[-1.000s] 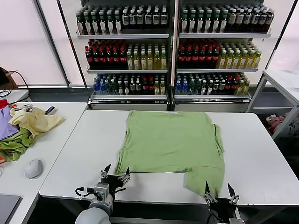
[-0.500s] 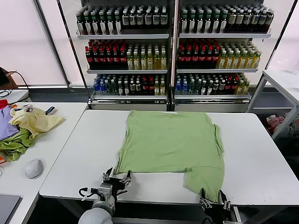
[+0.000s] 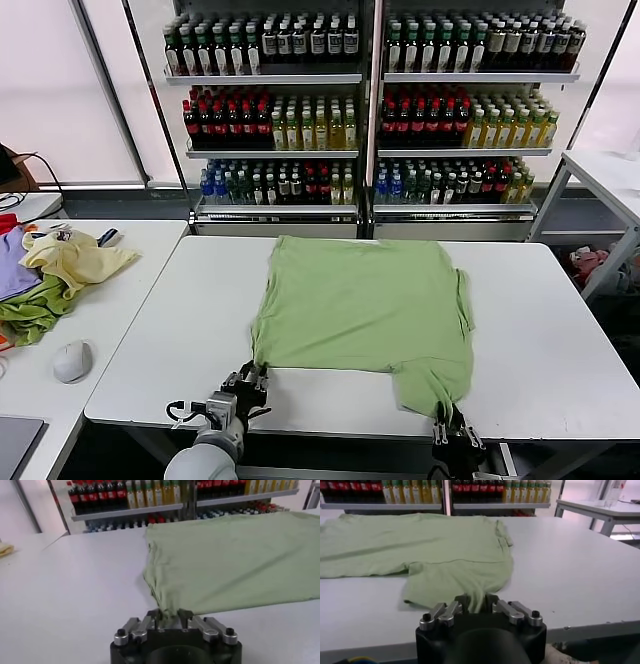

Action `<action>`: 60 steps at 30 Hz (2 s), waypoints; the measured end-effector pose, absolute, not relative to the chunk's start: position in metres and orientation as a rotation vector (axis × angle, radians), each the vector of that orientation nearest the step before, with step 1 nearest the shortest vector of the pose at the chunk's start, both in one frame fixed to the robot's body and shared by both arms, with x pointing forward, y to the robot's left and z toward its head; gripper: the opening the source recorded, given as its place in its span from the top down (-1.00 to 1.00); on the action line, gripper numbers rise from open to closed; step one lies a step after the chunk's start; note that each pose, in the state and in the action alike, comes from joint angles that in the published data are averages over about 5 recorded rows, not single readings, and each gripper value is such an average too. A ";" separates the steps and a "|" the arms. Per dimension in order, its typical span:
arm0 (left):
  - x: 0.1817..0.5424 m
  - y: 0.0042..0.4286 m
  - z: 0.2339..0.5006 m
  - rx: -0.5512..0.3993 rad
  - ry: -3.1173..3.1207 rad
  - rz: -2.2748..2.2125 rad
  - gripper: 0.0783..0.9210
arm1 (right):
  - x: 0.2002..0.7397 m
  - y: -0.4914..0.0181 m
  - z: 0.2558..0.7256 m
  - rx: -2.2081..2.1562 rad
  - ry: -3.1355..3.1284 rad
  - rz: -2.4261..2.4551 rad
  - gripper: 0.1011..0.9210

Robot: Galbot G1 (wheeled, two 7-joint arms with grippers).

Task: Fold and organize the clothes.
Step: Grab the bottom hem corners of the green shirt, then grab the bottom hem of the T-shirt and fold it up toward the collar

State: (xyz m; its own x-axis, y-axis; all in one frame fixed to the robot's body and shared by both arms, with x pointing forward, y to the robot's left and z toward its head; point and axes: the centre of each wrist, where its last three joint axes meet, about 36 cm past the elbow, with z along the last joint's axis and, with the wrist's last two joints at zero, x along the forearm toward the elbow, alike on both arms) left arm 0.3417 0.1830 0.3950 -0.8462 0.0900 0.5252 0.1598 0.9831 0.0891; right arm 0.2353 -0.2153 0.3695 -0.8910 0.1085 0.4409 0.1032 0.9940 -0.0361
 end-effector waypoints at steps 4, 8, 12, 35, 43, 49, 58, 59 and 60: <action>0.341 0.182 0.396 -0.189 -2.588 -0.164 0.76 | 0.236 -0.219 0.371 -0.138 -2.691 0.016 0.90; 0.338 0.182 0.398 -0.204 -2.599 -0.149 0.78 | 0.239 -0.224 0.375 -0.123 -2.715 0.012 0.92; 0.334 0.183 0.403 -0.216 -2.625 -0.134 0.78 | 0.243 -0.229 0.382 -0.111 -2.755 0.005 0.92; 0.353 0.188 0.439 -0.296 -2.807 -0.048 0.78 | 0.305 -0.270 0.427 -0.116 -2.975 0.022 0.92; 0.382 0.187 0.434 -0.304 -2.817 -0.101 0.78 | 0.344 -0.285 0.431 -0.093 -3.006 0.074 0.92; 0.411 0.181 0.427 -0.297 -2.821 -0.162 0.79 | 0.376 -0.294 0.427 -0.083 -3.003 0.128 0.92; 0.452 0.171 0.413 -0.258 -2.802 -0.301 0.82 | 0.414 -0.302 0.416 -0.094 -2.978 0.183 0.92; 0.456 0.170 0.411 -0.254 -2.799 -0.316 0.82 | 0.417 -0.303 0.415 -0.097 -2.975 0.188 0.92; 0.459 0.169 0.410 -0.251 -2.796 -0.330 0.82 | 0.420 -0.303 0.413 -0.098 -2.971 0.192 0.92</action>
